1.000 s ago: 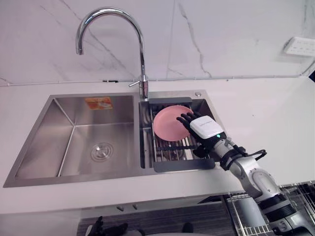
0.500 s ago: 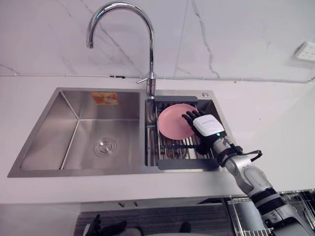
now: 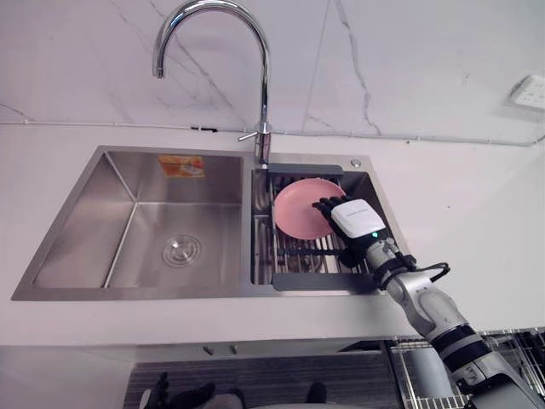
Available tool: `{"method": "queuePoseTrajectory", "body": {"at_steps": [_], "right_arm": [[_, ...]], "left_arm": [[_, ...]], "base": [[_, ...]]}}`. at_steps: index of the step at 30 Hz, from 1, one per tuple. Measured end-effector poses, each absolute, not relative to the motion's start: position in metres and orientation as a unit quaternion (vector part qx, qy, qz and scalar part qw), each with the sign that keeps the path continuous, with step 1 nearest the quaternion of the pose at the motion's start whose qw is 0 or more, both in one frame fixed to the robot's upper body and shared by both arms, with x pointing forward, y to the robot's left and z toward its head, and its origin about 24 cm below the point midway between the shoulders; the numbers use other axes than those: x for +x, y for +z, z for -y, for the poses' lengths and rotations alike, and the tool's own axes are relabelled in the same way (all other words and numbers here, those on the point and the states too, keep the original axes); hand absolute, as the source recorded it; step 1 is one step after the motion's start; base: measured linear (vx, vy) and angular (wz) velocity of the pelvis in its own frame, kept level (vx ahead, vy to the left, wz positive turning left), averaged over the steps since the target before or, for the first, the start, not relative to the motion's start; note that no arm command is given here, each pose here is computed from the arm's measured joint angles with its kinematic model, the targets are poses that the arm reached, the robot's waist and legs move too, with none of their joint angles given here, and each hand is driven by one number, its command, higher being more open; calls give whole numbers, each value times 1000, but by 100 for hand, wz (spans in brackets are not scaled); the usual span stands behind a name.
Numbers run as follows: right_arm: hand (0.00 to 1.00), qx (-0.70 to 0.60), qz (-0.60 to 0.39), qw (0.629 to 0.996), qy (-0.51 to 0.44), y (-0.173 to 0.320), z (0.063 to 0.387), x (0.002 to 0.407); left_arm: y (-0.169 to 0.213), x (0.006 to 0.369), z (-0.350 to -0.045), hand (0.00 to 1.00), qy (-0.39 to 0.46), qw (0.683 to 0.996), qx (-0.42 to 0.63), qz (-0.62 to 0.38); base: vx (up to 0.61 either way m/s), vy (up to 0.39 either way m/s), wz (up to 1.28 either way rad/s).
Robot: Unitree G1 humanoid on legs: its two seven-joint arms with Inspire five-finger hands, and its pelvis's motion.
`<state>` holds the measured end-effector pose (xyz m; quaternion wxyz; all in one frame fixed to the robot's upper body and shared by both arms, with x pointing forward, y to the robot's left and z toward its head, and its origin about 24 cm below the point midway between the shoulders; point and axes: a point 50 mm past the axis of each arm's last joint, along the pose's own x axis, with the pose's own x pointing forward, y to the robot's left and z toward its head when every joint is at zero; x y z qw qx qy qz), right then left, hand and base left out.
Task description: Walk over to the sink, pick up the cup, carry it to the dishwasher, place the cup inside the dishwasher, then close the dishwasher door
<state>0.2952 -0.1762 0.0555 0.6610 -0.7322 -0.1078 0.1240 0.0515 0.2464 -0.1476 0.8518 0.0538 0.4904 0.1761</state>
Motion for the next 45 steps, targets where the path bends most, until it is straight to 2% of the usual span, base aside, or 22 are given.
{"method": "queuePoseTrajectory", "body": {"at_steps": [5, 13, 29, 37, 45], "right_arm": [[0, -744, 131, 642, 132, 55, 172, 294], [0, -742, 158, 641, 117, 55, 172, 292], [0, -708, 168, 681, 80, 60, 181, 289], [0, -670, 272, 691, 13, 113, 174, 288], [0, -642, 329, 692, 15, 132, 162, 280]], "left_arm": [[-147, 52, -246, 100, 176, 852, 54, -490], [-147, 51, -247, 100, 185, 853, 59, -485], [-146, 47, -248, 100, 192, 853, 64, -481], [-146, 46, -248, 100, 191, 854, 64, -480], [-146, 45, -248, 100, 191, 854, 65, -480]], "base": [[0, 0, 0], [0, 0, 0], [0, 0, 0], [0, 0, 0], [0, 0, 0]]}}
